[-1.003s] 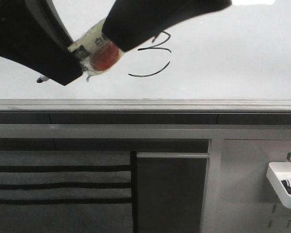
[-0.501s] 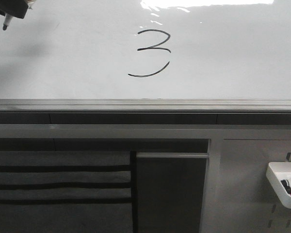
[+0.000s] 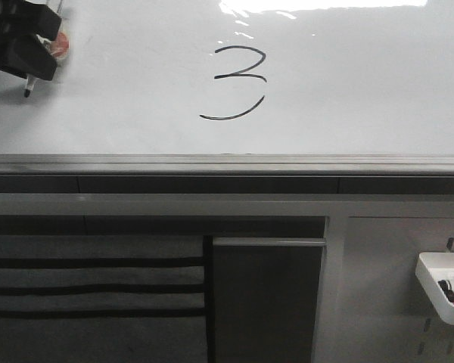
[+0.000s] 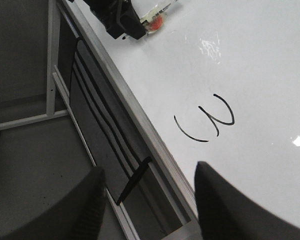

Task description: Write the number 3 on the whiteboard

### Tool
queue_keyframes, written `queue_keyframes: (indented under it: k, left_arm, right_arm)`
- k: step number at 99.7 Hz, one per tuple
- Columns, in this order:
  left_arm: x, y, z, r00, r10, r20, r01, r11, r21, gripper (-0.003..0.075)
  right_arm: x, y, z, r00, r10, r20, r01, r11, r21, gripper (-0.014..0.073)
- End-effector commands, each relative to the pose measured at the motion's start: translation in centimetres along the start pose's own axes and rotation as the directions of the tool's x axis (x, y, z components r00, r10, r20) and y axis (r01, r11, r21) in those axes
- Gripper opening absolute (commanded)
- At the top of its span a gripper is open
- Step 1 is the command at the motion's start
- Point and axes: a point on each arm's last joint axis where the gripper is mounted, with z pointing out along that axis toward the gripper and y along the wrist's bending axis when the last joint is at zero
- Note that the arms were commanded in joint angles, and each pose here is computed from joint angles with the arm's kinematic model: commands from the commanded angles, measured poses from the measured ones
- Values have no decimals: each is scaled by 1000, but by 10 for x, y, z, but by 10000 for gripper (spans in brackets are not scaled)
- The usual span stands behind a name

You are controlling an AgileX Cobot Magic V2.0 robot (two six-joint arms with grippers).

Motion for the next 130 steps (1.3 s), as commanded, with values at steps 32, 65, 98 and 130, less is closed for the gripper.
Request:
queue_keyframes:
  k: [32,65,98,130]
  left_arm:
    - [-13,3,-4,997,-23,74,25,999,-26,-18]
    - [-13,3,-3,997,-22,69,23,999,-26,-18]
    - [-14,3,-2,996,-6,87,9,999,-40,23]
    - [-13,2,-2,997,-17,76,19,999,-29,371]
  right_arm:
    - [-10,-6,-7,998,4,68,-8,998,55,352]
    - [-10,-6,-7,998,4,68,-8,998,55,352]
    - [-10,-6,-7,998,4,68,-8,998,55,352]
    - [-10,-6,-7,998,4,68,-8,998,55,352]
